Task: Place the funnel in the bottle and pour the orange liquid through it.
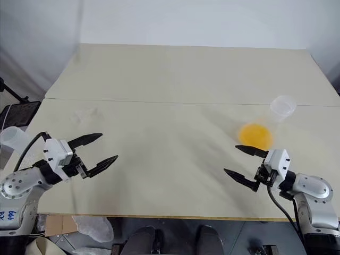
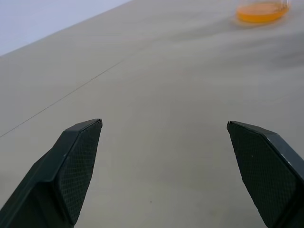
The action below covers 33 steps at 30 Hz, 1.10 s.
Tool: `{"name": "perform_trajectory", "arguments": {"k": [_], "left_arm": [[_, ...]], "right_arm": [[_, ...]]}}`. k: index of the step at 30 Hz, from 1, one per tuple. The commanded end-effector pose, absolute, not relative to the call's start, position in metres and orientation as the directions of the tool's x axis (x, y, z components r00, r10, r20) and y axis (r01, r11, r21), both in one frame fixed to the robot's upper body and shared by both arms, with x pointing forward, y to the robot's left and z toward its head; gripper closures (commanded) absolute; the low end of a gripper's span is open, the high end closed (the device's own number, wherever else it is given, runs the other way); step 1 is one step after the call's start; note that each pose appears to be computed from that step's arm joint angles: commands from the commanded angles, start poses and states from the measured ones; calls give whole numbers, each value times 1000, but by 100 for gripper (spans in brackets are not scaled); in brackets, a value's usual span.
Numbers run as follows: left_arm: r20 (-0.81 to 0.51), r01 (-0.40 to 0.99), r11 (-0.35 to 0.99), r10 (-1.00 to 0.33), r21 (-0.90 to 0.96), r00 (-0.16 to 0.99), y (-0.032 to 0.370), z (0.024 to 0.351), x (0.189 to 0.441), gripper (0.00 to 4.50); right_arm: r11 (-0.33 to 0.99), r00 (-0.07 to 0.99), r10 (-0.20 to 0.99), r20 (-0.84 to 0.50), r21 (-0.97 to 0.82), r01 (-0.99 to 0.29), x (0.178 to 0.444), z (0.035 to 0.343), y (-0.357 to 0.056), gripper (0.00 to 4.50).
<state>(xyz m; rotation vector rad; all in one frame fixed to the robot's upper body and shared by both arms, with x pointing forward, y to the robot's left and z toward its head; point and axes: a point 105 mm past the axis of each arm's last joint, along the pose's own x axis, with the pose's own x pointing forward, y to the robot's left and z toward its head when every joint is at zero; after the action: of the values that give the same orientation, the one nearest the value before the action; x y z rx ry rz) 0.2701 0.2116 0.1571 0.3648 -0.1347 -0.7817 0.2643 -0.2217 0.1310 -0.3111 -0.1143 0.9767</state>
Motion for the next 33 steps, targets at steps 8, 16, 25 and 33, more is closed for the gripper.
{"name": "perform_trajectory", "arguments": {"k": [8,16,25,33], "left_arm": [[198,371,894,-423,252,884,263,167,239,1],[173,-33,988,6,152,985,323,133,167,1],[207,-352,936,345,-3,916,354,116,120,1],[271,-263,965,252,5,929,351,154,171,1]], "right_arm": [[369,370,928,52,-289,-883,269,153,-166,0],[138,109,987,117,-281,-950,263,175,-101,0],[58,27,994,105,-310,-949,265,176,-86,0],[73,39,993,111,-315,-946,268,175,-86,0]]}}
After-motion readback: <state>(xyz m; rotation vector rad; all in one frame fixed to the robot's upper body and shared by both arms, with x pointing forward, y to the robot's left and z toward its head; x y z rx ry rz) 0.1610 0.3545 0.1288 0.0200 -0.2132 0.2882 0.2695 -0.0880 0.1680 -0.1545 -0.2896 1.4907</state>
